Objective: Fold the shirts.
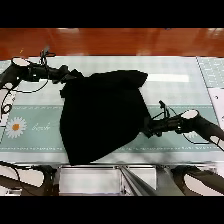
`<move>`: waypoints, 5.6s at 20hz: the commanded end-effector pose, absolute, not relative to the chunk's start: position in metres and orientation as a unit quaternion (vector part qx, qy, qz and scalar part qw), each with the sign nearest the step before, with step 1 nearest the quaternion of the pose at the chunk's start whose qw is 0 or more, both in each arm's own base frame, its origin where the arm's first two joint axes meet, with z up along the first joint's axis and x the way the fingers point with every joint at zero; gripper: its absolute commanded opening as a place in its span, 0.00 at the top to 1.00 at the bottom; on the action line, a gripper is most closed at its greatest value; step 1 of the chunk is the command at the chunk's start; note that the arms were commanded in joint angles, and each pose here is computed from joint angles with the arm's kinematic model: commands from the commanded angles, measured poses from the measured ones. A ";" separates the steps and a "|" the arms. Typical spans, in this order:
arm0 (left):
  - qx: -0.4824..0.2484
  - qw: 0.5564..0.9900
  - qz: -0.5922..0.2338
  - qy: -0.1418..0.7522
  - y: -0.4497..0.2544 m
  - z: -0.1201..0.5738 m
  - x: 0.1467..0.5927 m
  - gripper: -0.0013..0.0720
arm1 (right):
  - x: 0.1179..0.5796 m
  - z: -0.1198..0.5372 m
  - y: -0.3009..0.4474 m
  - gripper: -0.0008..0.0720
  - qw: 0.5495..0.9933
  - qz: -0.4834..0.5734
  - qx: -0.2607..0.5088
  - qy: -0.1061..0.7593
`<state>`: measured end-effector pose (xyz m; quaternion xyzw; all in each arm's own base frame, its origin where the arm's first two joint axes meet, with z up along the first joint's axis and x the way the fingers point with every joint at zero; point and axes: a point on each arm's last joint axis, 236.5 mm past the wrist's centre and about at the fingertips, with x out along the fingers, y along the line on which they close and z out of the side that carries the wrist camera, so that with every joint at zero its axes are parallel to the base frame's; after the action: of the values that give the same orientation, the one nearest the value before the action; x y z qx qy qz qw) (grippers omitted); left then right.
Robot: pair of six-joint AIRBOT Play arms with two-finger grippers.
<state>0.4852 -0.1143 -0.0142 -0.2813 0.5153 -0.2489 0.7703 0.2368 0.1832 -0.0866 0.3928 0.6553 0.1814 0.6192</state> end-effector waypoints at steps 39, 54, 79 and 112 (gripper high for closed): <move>-0.400 0.803 -0.058 0.438 0.021 0.037 0.333 0.30 | 0.374 0.035 -0.088 0.44 0.734 -0.018 0.258 0.628; -0.326 0.659 -0.235 0.637 -0.142 -0.095 0.270 0.29 | 0.272 -0.032 0.014 0.44 0.686 0.103 0.397 0.600; -0.309 0.654 -0.260 0.639 -0.161 -0.084 0.292 0.95 | 0.243 -0.111 0.100 0.46 0.591 0.119 0.375 0.704; -0.053 0.995 -0.063 0.049 -0.063 0.455 0.156 0.95 | 0.147 0.455 0.056 0.96 0.990 0.088 -0.007 0.109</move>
<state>0.1467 -0.0717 0.4966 -0.0148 -0.0237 -0.0755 0.9968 0.1490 0.0642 0.4806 -0.0189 0.0702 0.1062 0.9917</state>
